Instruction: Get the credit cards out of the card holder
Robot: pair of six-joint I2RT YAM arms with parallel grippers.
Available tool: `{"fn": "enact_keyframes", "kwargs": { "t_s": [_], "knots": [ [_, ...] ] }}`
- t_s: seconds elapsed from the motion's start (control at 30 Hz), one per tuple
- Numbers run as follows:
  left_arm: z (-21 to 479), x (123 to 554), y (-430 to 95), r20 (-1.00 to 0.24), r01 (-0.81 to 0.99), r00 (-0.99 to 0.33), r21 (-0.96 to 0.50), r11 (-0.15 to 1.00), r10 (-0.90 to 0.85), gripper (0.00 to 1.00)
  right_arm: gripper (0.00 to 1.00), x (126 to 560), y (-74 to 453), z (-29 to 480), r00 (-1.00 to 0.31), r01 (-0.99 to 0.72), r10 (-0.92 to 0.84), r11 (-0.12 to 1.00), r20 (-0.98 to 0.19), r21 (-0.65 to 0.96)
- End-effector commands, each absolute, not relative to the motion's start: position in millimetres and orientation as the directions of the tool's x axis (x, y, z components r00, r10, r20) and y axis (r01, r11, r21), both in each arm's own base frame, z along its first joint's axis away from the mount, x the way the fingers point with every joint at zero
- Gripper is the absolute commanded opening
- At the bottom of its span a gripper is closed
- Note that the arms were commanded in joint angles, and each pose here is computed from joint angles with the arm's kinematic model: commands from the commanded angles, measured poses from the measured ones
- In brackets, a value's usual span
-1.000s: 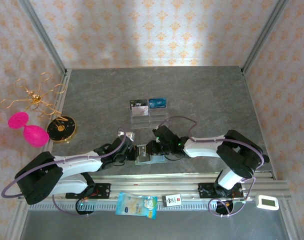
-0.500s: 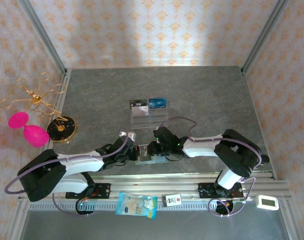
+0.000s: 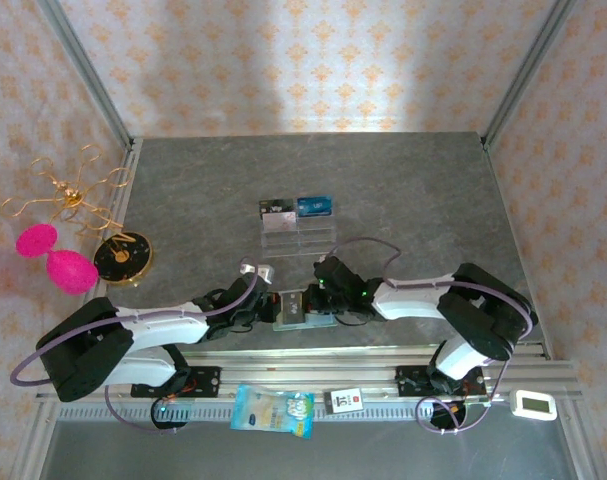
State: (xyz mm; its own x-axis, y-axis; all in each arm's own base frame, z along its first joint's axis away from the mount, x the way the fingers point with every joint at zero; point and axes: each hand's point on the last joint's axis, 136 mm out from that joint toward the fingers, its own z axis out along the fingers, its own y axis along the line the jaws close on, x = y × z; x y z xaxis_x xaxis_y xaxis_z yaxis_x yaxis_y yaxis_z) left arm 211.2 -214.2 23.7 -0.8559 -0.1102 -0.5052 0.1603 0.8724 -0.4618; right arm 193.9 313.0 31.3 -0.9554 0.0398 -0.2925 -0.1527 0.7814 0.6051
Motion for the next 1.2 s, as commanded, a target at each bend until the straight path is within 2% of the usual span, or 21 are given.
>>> {"fn": "enact_keyframes", "kwargs": {
  "t_s": [0.0, 0.17, 0.33, 0.4, 0.47, 0.53, 0.6, 0.63, 0.7, 0.77, 0.93, 1.03, 1.17],
  "knots": [
    [5, 200, -198, -0.470, 0.139, -0.880, -0.400, 0.906, -0.072, 0.00, 0.00, 196, 291, 27, -0.944, -0.107, 0.091, 0.824, -0.318, 0.556],
    [21, 206, -201, -0.506, 0.157, -0.859, -0.409, 0.899, -0.080, 0.00, 0.00, 193, 287, 23, -0.946, -0.112, 0.083, 0.824, -0.314, 0.556],
    [62, 212, -232, -0.565, 0.248, -0.821, -0.490, 0.836, -0.087, 0.01, 0.00, 192, 295, 25, -0.948, -0.135, 0.064, 0.807, -0.312, 0.575],
    [63, 210, -243, -0.562, 0.272, -0.824, -0.504, 0.820, -0.073, 0.13, 0.00, 190, 301, 25, -0.950, -0.158, 0.038, 0.797, -0.310, 0.582],
    [54, 208, -250, -0.541, 0.276, -0.839, -0.505, 0.818, -0.051, 0.16, 0.00, 188, 307, 23, -0.953, -0.170, 0.018, 0.796, -0.304, 0.581],
    [41, 206, -250, -0.517, 0.265, -0.856, -0.488, 0.831, -0.030, 0.14, 0.00, 188, 310, 21, -0.954, -0.173, 0.009, 0.796, -0.298, 0.579],
    [26, 205, -242, -0.490, 0.232, -0.871, -0.441, 0.867, -0.016, 0.05, 0.00, 188, 310, 21, -0.955, -0.171, 0.010, 0.798, -0.296, 0.578],
    [21, 204, -237, -0.482, 0.218, -0.876, -0.420, 0.881, -0.013, 0.00, 0.04, 188, 309, 21, -0.955, -0.169, 0.013, 0.800, -0.298, 0.576],
    [18, 202, -234, -0.478, 0.212, -0.878, -0.422, 0.881, -0.017, 0.00, 0.15, 189, 306, 23, -0.952, -0.164, 0.024, 0.800, -0.304, 0.577],
    [19, 201, -235, -0.480, 0.213, -0.877, -0.440, 0.873, -0.028, 0.00, 0.18, 189, 303, 24, -0.953, -0.154, 0.038, 0.793, -0.300, 0.589],
    [17, 200, -235, -0.475, 0.214, -0.880, -0.437, 0.874, -0.022, 0.00, 0.14, 187, 305, 20, -0.961, -0.147, 0.035, 0.778, -0.276, 0.610],
    [15, 200, -234, -0.472, 0.211, -0.881, -0.436, 0.875, -0.023, 0.00, 0.00, 188, 305, 17, -0.962, -0.138, 0.036, 0.787, -0.269, 0.601],
    [14, 200, -231, -0.475, 0.203, -0.879, -0.428, 0.880, -0.028, 0.00, 0.00, 192, 292, 20, -0.954, -0.101, 0.090, 0.803, -0.287, 0.587]
  ]
}}
